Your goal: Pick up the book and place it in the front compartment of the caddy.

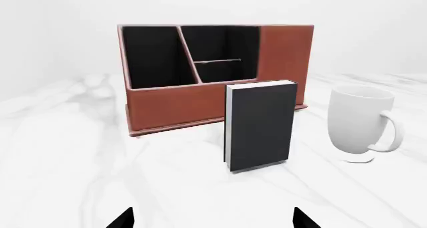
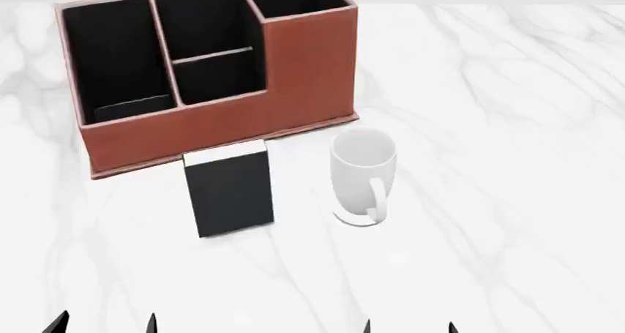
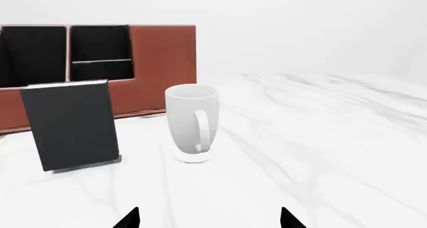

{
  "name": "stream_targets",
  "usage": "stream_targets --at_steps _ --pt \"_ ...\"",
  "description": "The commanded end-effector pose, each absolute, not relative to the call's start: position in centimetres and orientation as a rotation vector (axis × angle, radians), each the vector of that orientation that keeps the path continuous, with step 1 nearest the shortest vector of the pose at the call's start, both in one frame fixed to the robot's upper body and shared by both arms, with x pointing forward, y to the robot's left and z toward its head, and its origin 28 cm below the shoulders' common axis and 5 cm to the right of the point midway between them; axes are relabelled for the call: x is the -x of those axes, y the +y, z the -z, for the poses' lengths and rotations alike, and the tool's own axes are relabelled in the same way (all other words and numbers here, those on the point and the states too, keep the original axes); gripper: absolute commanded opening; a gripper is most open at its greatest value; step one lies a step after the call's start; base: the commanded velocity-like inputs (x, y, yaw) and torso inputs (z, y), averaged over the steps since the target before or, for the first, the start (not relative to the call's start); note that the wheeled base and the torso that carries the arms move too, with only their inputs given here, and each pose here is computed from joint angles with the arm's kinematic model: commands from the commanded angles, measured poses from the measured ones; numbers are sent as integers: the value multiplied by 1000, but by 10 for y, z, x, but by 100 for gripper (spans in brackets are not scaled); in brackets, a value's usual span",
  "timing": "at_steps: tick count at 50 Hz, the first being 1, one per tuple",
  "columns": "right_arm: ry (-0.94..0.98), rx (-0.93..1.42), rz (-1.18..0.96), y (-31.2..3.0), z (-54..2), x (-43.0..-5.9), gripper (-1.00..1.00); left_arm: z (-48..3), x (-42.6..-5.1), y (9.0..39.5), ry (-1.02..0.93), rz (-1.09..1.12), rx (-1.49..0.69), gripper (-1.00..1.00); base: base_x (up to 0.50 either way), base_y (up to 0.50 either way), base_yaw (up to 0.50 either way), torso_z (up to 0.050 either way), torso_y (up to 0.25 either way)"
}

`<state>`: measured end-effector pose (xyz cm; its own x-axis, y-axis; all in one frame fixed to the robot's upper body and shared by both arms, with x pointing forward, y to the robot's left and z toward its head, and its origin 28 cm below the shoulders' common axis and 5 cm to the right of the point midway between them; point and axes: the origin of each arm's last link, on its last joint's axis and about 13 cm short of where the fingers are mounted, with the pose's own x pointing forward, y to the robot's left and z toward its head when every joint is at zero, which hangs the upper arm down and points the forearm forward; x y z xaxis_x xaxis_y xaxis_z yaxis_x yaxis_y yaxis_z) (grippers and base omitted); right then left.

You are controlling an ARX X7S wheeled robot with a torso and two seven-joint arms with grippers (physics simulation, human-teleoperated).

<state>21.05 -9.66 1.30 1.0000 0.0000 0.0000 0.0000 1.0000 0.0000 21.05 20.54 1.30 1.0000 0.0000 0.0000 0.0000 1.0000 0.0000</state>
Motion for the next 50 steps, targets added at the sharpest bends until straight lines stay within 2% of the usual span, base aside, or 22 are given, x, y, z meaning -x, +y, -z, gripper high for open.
stream_targets --at_steps 1,18,19,20,23,29,36,50 --pt "4 6 -2 -96 -12 -211 100 -13 -211 206 0 -1 3 100 0 0 0 0 0" --pt "41 13 0 -96 -12 -214 100 -14 -211 206 7 -4 1 100 0 0 0 0 0" --pt "-30 5 -60 -73 -14 -239 100 2 -218 193 7 -92 17 100 0 0 0 0 0" --pt "45 16 -2 -96 -9 -215 100 -12 -211 205 7 -5 2 100 0 0 0 0 0" --pt "23 26 -11 -95 -14 -213 100 -11 -211 203 28 -12 -72 100 0 0 0 0 0" --pt "-41 10 47 -101 -35 -213 100 -36 -213 207 5 8 -20 100 59 0 0 0 0" --pt "-124 -18 79 -112 -82 -201 100 -90 -203 207 -101 28 -16 100 491 0 0 0 0" --pt "-198 -46 85 -121 -116 -193 100 -115 -191 209 -188 70 -19 100 500 0 0 0 0"
